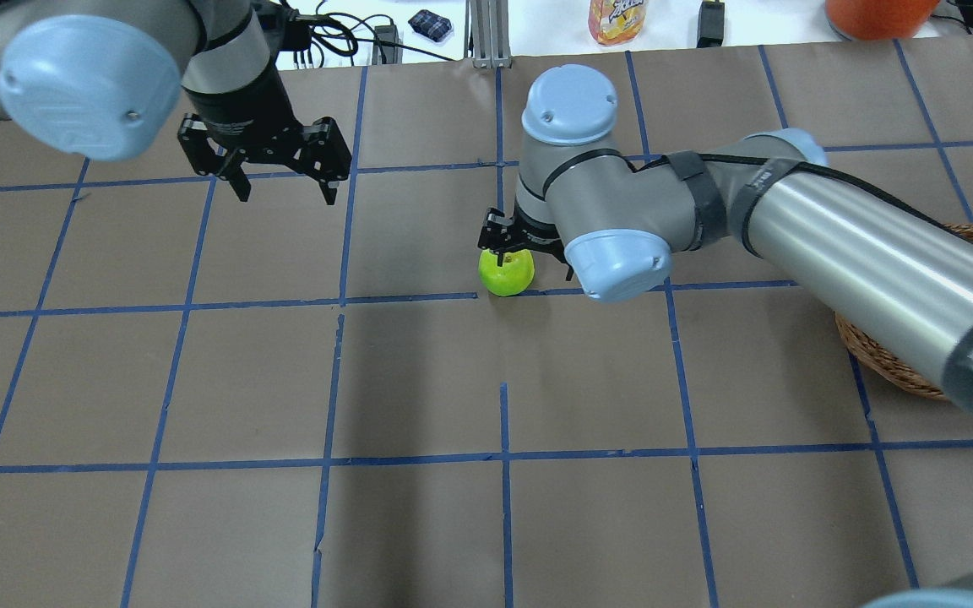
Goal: Put all apples into basket
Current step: 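Grasp the green apple with the right gripper while left gripper withdraws, then carry the green apple into the basket and open the right gripper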
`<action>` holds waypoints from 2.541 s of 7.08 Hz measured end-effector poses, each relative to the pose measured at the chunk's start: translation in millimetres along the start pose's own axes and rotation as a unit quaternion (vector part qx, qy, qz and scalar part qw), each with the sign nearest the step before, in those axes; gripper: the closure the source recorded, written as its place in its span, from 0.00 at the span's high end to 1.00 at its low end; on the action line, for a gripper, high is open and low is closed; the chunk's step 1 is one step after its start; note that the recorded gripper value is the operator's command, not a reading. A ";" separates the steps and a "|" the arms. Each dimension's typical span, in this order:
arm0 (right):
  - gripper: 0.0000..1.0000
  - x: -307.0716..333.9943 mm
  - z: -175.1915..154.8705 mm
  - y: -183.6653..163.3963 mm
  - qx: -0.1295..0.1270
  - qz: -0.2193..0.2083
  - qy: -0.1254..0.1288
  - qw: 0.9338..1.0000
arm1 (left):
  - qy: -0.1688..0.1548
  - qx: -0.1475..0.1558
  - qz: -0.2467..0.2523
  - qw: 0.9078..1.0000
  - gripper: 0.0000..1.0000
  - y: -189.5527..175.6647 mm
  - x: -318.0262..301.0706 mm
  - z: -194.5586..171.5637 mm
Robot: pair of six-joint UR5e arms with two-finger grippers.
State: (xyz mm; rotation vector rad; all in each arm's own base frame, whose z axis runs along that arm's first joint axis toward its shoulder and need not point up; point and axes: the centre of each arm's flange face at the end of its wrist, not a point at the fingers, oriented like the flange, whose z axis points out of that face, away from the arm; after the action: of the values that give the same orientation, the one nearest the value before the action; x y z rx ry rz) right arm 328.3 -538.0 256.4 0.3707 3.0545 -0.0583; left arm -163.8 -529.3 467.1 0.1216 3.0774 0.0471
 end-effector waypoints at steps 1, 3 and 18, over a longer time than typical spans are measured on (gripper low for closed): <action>1.00 -13.6 12.0 -5.2 0.003 0.000 0.009 1.000 | -0.005 0.005 -0.002 1.000 1.00 17.2 -6.5 -17.3; 1.00 -25.1 35.0 -17.0 0.009 -0.003 0.016 1.000 | -0.001 0.010 -0.023 1.000 1.00 27.9 -28.4 -29.3; 0.53 413.5 -79.8 -93.6 0.003 -0.195 0.066 0.979 | 0.008 0.015 -0.038 0.999 1.00 33.0 -37.0 -33.3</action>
State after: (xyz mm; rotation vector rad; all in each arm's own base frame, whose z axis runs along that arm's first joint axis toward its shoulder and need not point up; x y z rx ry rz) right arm -99.5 -526.9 310.5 -0.2387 3.2074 -0.0624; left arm -126.5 -500.3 503.6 0.0066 3.0967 -0.0014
